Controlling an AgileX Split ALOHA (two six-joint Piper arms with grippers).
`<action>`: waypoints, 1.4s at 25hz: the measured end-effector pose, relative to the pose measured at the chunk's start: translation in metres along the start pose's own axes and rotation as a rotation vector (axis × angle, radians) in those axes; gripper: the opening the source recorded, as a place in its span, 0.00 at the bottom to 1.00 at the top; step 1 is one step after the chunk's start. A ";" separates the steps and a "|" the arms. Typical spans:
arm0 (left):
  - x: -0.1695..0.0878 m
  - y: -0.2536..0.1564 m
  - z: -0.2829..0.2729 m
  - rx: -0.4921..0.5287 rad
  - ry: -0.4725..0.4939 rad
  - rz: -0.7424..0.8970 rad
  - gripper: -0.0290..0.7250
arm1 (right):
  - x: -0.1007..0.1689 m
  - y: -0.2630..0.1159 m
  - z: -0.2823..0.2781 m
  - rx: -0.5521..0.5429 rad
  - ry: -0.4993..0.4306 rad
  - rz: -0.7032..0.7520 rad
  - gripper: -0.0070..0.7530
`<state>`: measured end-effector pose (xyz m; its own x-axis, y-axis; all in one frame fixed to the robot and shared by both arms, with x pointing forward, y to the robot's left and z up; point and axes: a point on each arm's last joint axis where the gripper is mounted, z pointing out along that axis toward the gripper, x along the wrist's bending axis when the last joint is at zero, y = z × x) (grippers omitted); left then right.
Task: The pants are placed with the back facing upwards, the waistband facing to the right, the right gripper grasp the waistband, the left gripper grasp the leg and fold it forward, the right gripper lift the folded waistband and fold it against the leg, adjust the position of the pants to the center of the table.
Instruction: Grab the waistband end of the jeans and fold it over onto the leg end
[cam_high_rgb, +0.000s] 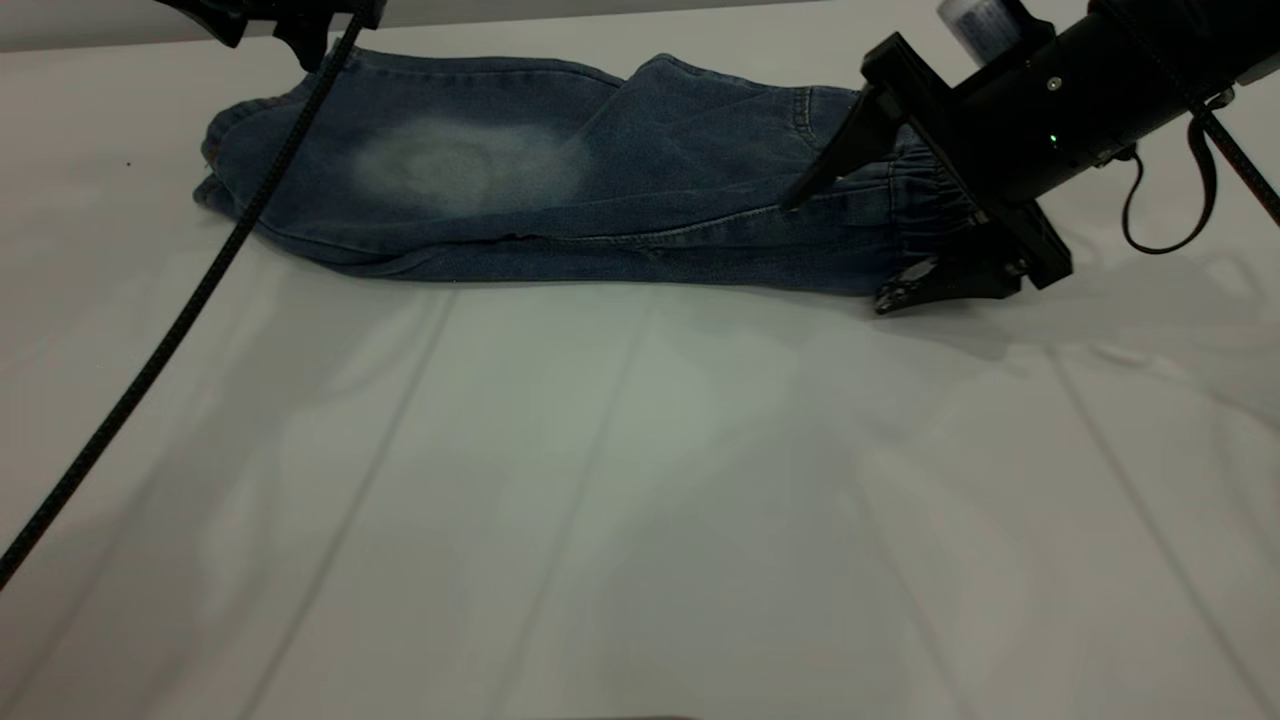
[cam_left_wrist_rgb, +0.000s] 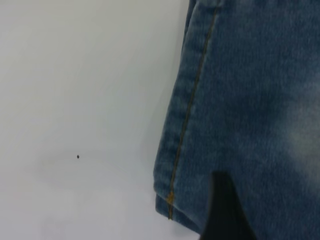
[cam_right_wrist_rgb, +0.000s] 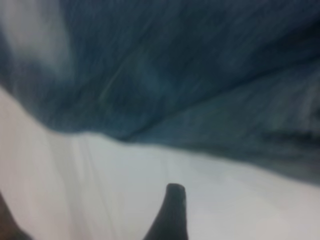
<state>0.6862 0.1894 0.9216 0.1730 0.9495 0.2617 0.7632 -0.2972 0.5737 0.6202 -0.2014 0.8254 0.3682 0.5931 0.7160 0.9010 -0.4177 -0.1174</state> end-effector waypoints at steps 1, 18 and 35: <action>0.000 0.000 0.000 -0.002 -0.001 0.002 0.59 | -0.001 0.001 0.000 -0.012 -0.009 0.019 0.86; -0.001 0.001 0.000 -0.016 -0.011 0.007 0.59 | -0.023 0.029 -0.023 -0.152 -0.020 0.325 0.81; -0.001 0.002 0.000 -0.019 -0.013 0.014 0.56 | -0.027 0.047 -0.028 -0.367 -0.007 0.427 0.69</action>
<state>0.6873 0.1878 0.9223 0.1916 0.9463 0.2603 0.7487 -0.3124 0.5847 0.6463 -0.2567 0.8198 0.6854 0.3226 0.6528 0.5330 -0.8331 -0.1480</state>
